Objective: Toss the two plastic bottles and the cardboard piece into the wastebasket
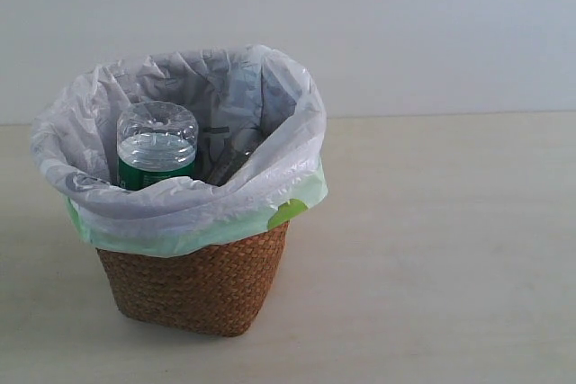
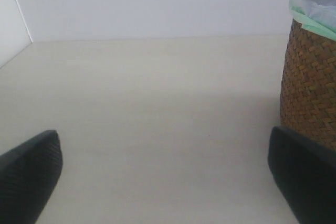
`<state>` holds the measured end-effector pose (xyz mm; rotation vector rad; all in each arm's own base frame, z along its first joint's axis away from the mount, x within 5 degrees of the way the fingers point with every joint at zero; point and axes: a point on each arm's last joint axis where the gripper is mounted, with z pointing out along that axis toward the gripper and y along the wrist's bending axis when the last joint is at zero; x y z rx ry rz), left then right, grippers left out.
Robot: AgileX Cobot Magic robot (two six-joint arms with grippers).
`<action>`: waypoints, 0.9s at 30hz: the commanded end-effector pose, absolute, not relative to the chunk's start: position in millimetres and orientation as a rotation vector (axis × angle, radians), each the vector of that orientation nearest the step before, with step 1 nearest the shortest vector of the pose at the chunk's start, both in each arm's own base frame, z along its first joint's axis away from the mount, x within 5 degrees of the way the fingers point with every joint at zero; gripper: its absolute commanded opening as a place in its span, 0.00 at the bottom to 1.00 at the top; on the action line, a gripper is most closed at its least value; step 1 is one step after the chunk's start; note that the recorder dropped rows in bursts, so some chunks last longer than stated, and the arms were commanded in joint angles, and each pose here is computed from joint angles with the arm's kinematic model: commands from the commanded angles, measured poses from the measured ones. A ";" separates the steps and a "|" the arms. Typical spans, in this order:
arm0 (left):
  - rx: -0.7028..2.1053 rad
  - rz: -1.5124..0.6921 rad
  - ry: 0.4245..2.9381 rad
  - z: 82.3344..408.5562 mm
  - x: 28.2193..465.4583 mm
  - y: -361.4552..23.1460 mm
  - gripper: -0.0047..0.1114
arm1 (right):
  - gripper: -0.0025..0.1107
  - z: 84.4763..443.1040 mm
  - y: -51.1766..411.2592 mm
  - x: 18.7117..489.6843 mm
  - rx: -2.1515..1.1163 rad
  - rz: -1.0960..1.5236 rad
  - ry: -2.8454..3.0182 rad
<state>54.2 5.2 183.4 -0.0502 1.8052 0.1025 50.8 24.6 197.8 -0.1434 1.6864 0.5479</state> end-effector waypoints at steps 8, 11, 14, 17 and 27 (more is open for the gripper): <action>-0.061 0.097 1.790 185.4 54.0 5.3 0.97 | 0.02 183.3 22.4 48.9 -0.346 0.344 1.794; -0.061 0.097 1.790 185.4 54.0 5.3 0.97 | 0.02 183.9 22.5 49.0 -0.394 0.306 1.775; -0.061 0.097 1.790 185.4 54.0 5.3 0.97 | 0.02 183.9 22.5 49.0 -0.414 0.289 1.769; -0.061 0.097 1.790 185.4 54.0 5.3 0.97 | 0.02 183.9 22.5 49.0 -0.414 0.289 1.769; -0.061 0.097 1.790 185.4 54.0 5.3 0.97 | 0.02 184.1 17.8 50.9 -0.328 0.224 1.781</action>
